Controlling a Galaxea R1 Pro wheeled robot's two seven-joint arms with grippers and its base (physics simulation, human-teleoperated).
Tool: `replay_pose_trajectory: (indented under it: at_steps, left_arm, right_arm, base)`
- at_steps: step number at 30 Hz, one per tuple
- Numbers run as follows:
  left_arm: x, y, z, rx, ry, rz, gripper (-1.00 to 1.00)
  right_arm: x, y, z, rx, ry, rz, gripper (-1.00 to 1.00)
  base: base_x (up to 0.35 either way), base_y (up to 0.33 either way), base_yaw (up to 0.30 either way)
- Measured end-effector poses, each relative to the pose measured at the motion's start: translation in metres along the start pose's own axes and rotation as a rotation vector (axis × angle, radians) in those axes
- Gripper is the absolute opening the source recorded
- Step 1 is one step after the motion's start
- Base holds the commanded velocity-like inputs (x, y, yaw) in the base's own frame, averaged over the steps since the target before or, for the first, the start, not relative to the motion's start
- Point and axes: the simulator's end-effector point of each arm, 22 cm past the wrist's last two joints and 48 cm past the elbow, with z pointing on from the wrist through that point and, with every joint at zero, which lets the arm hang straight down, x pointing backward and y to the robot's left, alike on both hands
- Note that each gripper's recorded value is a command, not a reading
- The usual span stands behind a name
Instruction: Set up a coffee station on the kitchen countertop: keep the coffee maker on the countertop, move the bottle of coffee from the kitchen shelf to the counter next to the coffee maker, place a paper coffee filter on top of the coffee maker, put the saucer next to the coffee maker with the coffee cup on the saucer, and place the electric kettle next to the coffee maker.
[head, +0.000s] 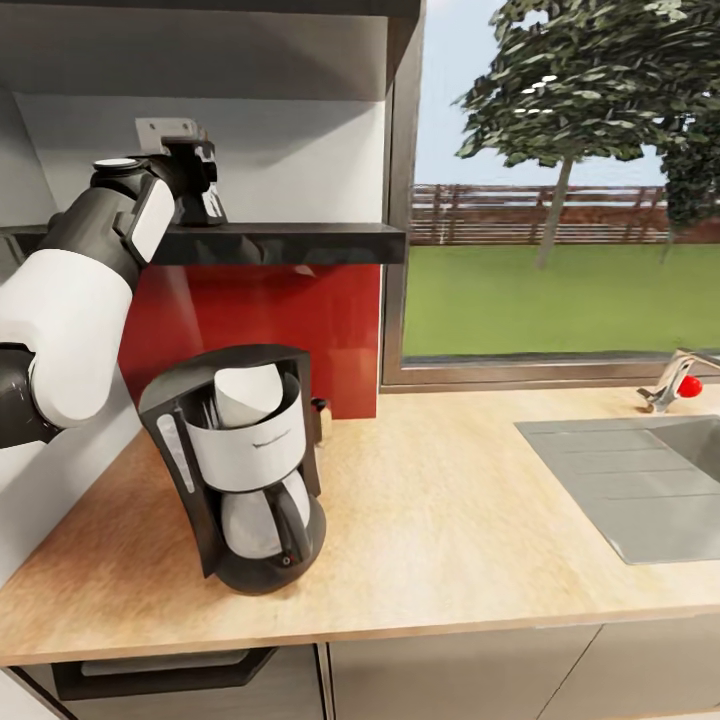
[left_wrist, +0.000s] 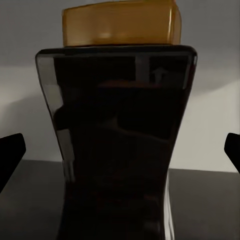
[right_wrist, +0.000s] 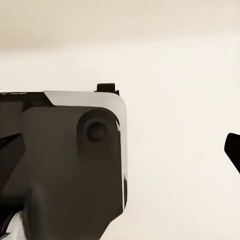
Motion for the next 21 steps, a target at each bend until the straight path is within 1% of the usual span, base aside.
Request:
replay_pose_trajectory:
  at_steps: [5,10,21]
  left_arm:
    - [0.0021,0.0003,0.0005,0.0,0.004,0.0,1.0]
    - [0.0034,0.0004,0.0006,-0.001,0.007,0.001,1.0]
    - [0.0046,0.0011,0.001,-0.002,0.009,0.002,1.0]
  right_arm:
    - [0.0,0.0011,0.0001,-0.001,0.0,0.0,1.0]
    - [0.0,0.0012,0.0,-0.002,0.0,0.0,1.0]
    - [0.0,0.0012,0.0001,-0.002,0.0,-0.001,1.0]
  base:
    - [0.019,0.0,0.0]
    - [0.138,0.0,0.0]
    - [0.009,0.0,0.0]
